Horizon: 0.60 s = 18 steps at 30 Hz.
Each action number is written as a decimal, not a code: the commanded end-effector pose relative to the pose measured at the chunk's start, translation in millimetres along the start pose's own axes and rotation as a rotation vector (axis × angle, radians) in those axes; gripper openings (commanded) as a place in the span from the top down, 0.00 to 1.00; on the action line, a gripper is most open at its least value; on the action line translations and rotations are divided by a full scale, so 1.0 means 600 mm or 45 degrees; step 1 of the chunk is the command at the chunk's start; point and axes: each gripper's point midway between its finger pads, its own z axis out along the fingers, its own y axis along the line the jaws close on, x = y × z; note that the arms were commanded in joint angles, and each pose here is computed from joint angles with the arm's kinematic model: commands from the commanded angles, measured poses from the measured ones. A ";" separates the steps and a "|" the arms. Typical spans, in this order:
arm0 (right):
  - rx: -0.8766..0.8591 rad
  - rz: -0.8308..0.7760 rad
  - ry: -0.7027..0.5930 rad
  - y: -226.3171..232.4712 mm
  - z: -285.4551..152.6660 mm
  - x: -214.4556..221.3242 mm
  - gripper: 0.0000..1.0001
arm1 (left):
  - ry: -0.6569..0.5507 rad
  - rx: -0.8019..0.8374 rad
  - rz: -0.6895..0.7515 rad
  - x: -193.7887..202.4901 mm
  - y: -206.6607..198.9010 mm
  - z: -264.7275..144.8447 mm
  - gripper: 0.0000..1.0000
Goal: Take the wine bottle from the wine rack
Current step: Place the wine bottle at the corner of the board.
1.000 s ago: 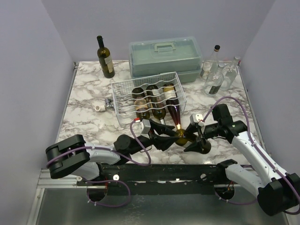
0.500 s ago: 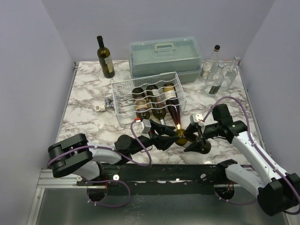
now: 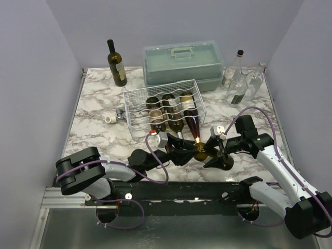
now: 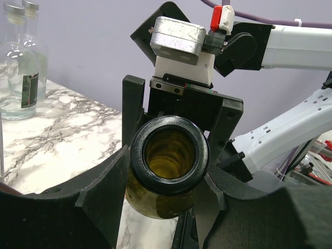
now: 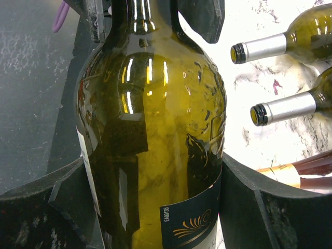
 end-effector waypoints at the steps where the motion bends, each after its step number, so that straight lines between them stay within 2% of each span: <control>1: -0.042 -0.064 -0.093 0.009 -0.002 -0.035 0.99 | -0.154 0.057 -0.004 -0.051 -0.021 0.014 0.48; 14: -0.043 -0.061 -0.093 0.008 -0.002 -0.035 0.99 | -0.195 0.064 0.012 -0.071 -0.026 0.017 0.49; 18: -0.044 -0.058 -0.093 0.008 -0.002 -0.035 0.99 | -0.201 0.064 0.016 -0.074 -0.027 0.018 0.68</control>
